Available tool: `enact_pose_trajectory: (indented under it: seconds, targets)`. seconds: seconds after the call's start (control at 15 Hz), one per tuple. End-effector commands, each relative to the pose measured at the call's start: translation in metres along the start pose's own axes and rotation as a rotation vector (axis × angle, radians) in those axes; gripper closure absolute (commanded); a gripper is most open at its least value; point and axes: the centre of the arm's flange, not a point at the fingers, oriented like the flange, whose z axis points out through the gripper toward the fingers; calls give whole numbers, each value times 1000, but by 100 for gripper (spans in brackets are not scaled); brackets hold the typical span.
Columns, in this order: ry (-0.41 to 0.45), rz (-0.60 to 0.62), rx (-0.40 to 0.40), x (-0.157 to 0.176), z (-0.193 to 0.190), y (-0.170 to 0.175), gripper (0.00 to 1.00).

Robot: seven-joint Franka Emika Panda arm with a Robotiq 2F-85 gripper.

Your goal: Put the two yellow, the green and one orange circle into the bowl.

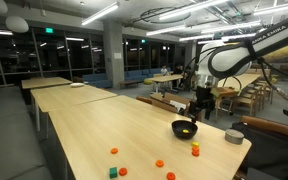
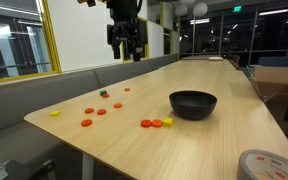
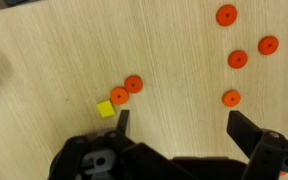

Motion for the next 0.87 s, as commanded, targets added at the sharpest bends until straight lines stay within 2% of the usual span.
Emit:
enact_pose_trajectory:
  seconds: [0.0, 0.13, 0.8]
  targets:
    - [-17, 22, 16, 2, -9, 4, 0]
    - [-15, 11, -1, -1, 1, 4, 0]
    - [-16, 16, -1, -1, 1, 6, 0]
